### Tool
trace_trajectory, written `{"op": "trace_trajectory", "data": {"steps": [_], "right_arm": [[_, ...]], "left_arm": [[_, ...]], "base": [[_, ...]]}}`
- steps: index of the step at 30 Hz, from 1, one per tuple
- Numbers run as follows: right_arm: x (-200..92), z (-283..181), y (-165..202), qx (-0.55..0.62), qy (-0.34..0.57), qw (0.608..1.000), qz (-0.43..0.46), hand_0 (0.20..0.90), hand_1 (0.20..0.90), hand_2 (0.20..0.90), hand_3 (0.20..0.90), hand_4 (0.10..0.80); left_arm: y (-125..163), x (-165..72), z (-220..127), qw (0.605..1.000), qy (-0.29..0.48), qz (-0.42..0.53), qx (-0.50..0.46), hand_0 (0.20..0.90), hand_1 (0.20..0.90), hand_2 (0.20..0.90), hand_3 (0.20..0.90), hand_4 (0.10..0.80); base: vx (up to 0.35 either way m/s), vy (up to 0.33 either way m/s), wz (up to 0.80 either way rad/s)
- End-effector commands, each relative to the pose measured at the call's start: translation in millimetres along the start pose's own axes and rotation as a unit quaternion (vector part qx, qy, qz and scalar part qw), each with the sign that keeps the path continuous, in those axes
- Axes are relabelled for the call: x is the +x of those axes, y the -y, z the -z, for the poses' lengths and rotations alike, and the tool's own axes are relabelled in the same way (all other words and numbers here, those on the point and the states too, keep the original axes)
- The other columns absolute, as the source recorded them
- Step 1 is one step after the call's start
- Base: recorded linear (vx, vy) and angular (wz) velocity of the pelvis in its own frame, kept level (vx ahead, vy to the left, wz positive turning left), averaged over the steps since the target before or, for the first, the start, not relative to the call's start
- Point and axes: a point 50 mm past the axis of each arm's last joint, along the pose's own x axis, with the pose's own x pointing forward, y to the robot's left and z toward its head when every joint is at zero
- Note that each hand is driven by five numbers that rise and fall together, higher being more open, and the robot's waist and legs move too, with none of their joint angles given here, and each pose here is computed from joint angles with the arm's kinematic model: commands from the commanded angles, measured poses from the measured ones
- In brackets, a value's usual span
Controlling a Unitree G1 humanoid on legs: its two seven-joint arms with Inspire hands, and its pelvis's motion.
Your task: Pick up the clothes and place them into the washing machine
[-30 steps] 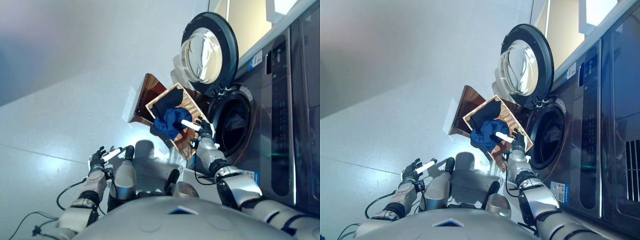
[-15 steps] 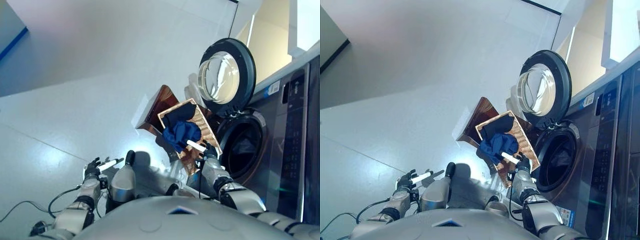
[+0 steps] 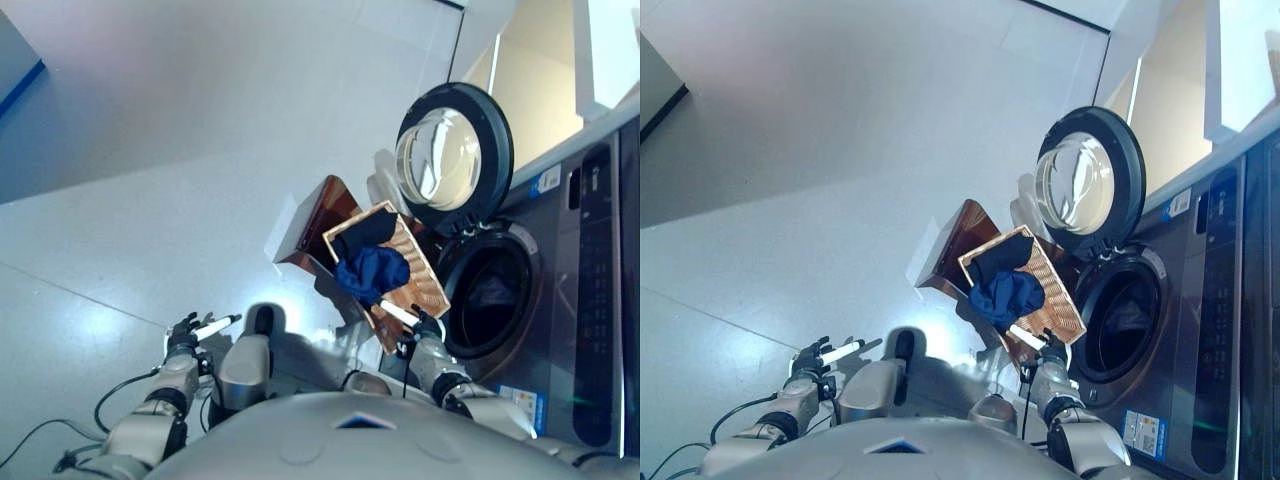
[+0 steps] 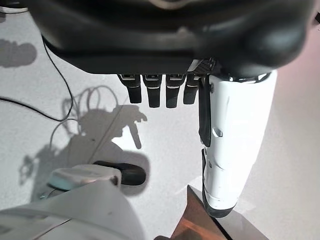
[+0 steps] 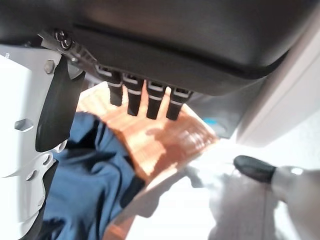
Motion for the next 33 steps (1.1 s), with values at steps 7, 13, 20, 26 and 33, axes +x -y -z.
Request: {"op": "trace_trajectory", "data": {"steps": [7, 13, 20, 26, 33], "right_arm": [[4, -46, 16, 0.036, 0.089, 0.995, 0.007, 0.9, 0.9, 0.9, 0.9, 0.8], [4, -44, 16, 0.039, 0.09, 0.995, 0.009, 0.9, 0.9, 0.9, 0.9, 0.8], [3, -52, 7, 0.026, 0.106, 0.994, -0.005, 0.9, 0.9, 0.9, 0.9, 0.8], [1, -56, 3, 0.012, 0.114, 0.993, -0.013, 0.9, 0.9, 0.9, 0.9, 0.8], [0, -58, 1, -0.007, 0.128, 0.991, -0.025, 0.9, 0.9, 0.9, 0.9, 0.8]], "left_arm": [[-21, 5, -21, 0.999, 0.041, -0.031, -0.013, 0.9, 0.9, 0.9, 0.9, 0.8], [-9, 3, -20, 0.999, 0.042, -0.014, -0.008, 0.9, 0.9, 0.9, 0.9, 0.8], [-6, 2, -11, 1.0, 0.027, -0.01, -0.008, 0.9, 0.9, 0.9, 0.9, 0.8], [1, 0, -5, 1.0, 0.017, -0.001, -0.018, 0.9, 0.9, 0.9, 0.9, 0.8], [19, -3, 2, 0.999, 0.006, 0.03, -0.016, 0.9, 0.9, 0.9, 0.9, 0.8]], "base": [[0.116, 0.067, 0.02], [0.119, -0.003, 0.26], [0.054, -0.085, 0.08], [0.025, -0.102, 0.01], [0.06, -0.156, 0.12]]}}
